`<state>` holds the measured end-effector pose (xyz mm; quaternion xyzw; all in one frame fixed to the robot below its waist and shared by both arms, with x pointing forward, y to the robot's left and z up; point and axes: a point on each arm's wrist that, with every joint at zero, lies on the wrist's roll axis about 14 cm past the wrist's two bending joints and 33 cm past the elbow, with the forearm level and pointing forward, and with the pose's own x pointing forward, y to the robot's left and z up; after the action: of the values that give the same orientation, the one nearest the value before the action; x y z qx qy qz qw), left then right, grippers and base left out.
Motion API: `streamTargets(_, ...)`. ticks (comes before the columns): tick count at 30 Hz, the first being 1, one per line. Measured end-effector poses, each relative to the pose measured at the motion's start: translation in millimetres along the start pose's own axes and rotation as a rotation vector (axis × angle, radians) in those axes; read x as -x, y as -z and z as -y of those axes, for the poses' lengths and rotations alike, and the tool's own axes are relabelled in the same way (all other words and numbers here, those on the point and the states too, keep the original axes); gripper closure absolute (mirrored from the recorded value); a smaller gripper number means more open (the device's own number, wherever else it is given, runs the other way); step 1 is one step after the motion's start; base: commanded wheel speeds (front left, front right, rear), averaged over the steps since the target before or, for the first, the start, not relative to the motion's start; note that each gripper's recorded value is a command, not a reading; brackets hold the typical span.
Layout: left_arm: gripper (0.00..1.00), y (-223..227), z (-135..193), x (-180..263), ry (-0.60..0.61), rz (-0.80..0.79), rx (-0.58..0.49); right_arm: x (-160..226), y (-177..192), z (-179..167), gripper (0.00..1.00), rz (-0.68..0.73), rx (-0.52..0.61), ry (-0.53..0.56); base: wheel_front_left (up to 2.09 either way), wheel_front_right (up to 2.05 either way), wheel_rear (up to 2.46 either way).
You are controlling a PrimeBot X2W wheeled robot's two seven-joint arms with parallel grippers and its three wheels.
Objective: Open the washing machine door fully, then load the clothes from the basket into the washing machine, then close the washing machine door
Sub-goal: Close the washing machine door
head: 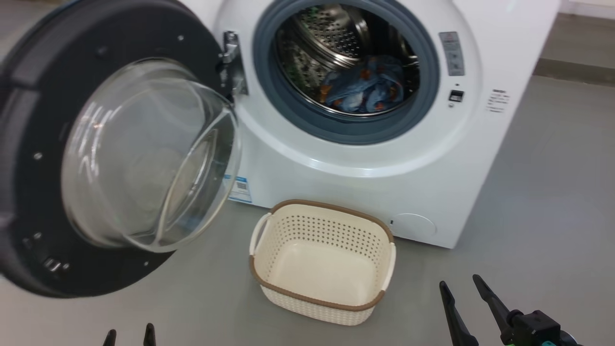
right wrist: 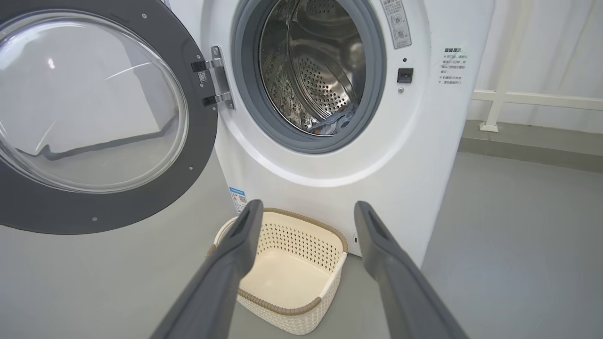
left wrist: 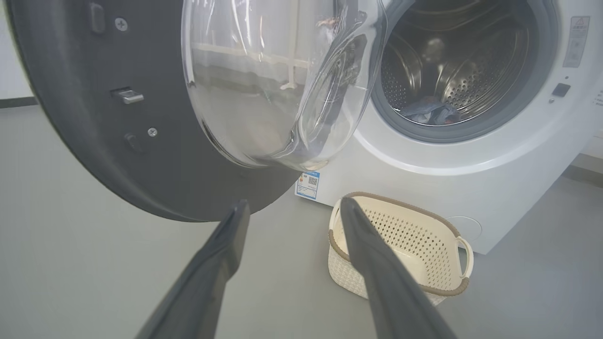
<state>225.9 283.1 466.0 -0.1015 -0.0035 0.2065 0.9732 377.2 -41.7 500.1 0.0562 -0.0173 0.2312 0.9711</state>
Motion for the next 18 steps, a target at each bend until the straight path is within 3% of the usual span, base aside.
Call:
streamTargets(9,0.00,-10.7,-35.5,22.6,-0.125,0.045,0.009,-23.1,-3.1,-45.5,0.00,0.008,0.000,-0.145,0.00,0.00,0.00)
streamTargets(18,0.00,-13.7,-50.2,29.2,-0.191,0.049,0.005,-36.7,1.1,-63.3,0.00,0.000,-0.011,-0.203,0.00,0.00,0.00)
